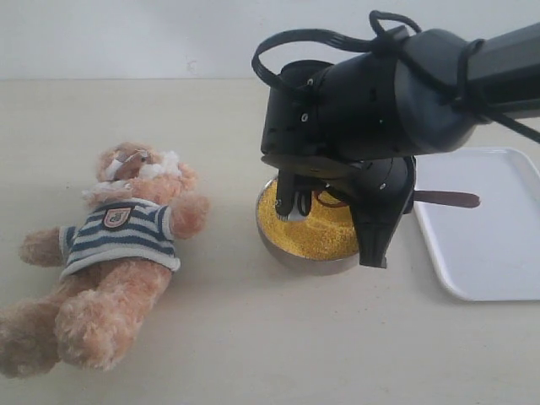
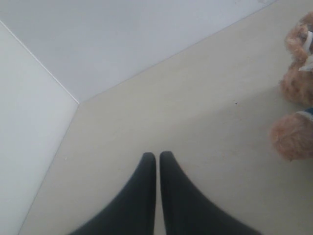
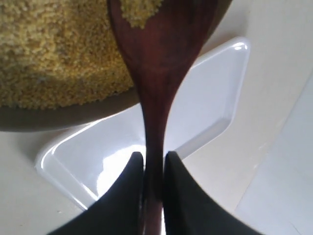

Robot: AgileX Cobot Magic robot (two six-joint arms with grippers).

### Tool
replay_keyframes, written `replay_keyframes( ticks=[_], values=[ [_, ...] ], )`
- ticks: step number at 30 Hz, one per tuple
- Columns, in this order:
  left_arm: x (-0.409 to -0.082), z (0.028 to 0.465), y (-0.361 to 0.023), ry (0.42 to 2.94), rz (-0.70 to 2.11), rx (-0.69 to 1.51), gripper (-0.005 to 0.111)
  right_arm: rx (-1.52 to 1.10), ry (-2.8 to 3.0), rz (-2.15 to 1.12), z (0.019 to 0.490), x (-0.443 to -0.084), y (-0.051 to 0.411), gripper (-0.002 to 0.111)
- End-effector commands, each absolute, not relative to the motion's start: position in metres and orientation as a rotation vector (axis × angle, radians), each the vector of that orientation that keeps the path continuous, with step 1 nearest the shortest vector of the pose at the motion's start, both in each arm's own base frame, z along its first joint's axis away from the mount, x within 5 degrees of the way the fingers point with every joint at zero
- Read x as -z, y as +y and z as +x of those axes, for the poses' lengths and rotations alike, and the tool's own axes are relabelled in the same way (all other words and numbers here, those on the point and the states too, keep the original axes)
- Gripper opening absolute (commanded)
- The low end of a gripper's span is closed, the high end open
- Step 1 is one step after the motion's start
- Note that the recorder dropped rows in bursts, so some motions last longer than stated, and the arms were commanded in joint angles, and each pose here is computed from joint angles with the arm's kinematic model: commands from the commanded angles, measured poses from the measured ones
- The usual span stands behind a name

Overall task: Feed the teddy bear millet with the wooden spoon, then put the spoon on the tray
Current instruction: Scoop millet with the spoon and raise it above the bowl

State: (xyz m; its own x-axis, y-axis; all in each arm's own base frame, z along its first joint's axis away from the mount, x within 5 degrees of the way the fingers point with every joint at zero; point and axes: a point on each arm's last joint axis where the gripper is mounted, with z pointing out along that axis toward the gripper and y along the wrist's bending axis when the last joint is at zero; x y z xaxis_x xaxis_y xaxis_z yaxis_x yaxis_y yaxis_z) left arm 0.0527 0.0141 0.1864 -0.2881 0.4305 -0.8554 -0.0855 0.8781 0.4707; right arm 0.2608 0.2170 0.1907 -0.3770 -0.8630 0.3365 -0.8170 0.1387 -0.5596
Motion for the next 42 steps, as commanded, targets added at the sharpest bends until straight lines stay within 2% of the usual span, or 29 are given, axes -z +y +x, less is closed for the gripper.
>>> replay_keyframes(
  ticks=[1, 24, 42],
  values=[
    [-0.186, 0.053, 0.014, 1.797, 0.259, -0.518, 0.004, 1.064, 2.340, -1.740, 0.260, -0.185, 0.217, -0.001],
    [-0.186, 0.053, 0.014, 1.797, 0.259, -0.518, 0.004, 0.973, 2.325, -1.860, 0.240, -0.182, 0.233, -0.001],
    [-0.186, 0.053, 0.014, 1.797, 0.259, -0.518, 0.004, 0.896, 2.457, -1.773, 0.243, -0.179, 0.227, -0.001]
  ],
)
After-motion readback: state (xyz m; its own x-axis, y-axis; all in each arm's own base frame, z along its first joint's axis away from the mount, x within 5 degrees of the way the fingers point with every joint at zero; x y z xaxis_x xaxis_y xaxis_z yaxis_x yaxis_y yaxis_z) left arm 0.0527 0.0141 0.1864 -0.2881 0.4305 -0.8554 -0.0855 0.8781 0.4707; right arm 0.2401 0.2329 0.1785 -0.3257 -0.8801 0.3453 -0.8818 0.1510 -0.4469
